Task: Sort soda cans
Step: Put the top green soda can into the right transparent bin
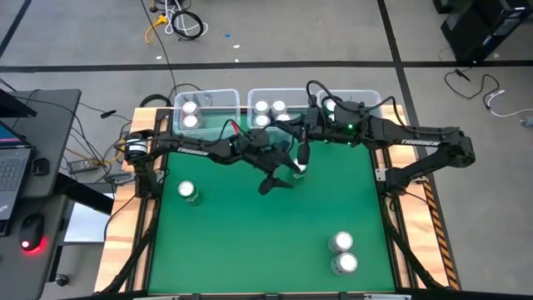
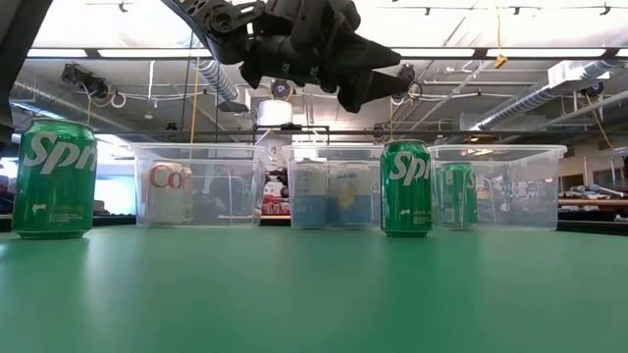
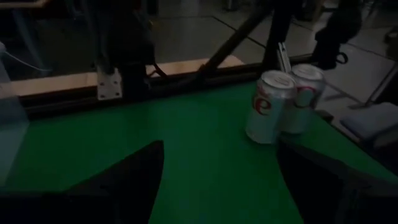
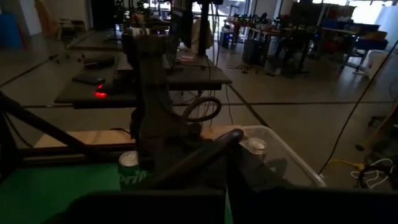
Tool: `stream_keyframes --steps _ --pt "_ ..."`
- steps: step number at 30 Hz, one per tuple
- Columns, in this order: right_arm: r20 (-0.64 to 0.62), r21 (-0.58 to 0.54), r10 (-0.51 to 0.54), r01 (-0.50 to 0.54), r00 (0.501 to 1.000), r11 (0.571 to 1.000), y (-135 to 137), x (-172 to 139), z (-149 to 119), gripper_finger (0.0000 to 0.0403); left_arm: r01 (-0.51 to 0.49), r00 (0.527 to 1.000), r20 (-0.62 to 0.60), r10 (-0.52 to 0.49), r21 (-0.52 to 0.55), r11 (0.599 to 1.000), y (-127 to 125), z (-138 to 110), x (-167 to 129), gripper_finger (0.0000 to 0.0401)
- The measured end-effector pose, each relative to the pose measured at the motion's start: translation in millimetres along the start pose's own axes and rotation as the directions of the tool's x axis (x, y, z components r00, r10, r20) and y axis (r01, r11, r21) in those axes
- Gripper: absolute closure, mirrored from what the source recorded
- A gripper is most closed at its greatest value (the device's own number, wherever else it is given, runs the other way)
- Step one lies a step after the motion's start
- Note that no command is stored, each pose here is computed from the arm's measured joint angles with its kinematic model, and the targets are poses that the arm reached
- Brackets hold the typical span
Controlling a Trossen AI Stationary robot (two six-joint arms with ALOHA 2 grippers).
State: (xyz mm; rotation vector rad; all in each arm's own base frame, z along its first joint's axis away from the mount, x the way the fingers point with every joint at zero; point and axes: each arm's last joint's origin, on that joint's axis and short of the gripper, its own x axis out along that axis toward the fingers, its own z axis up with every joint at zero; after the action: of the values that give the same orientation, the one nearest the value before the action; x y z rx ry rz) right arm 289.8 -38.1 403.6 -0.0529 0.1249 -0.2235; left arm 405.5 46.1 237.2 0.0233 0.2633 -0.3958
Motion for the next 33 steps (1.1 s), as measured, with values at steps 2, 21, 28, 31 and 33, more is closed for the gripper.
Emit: stream_keyframes --steps 2,21,28,31,33 --pt "0.004 0.002 -0.014 0.014 1.000 1.000 -5 0 0 0.0403 0.020 1.000 -0.010 -0.020 -0.005 1.000 -2 -1 1 0.0087" --pt "-0.051 -0.037 -0.185 0.184 0.981 0.982 -60 -5 -6 0.0403 0.292 0.953 0.073 -0.295 0.056 0.955 -23 22 -9 0.0087" --pt "-0.082 -0.061 -0.199 0.195 0.976 0.979 -63 -27 -1 0.0403 0.253 0.956 0.130 -0.262 0.087 0.964 -19 23 -36 0.0087" --pt "-0.103 -0.059 -0.190 0.184 0.976 0.981 -63 -32 -1 0.0403 0.230 0.950 0.195 -0.243 0.086 0.969 -17 18 -46 0.0087" --pt "-0.113 -0.056 -0.139 0.134 0.984 0.989 -58 -30 -4 0.0403 0.222 0.937 0.256 -0.240 0.095 0.970 -15 15 -54 0.0087"
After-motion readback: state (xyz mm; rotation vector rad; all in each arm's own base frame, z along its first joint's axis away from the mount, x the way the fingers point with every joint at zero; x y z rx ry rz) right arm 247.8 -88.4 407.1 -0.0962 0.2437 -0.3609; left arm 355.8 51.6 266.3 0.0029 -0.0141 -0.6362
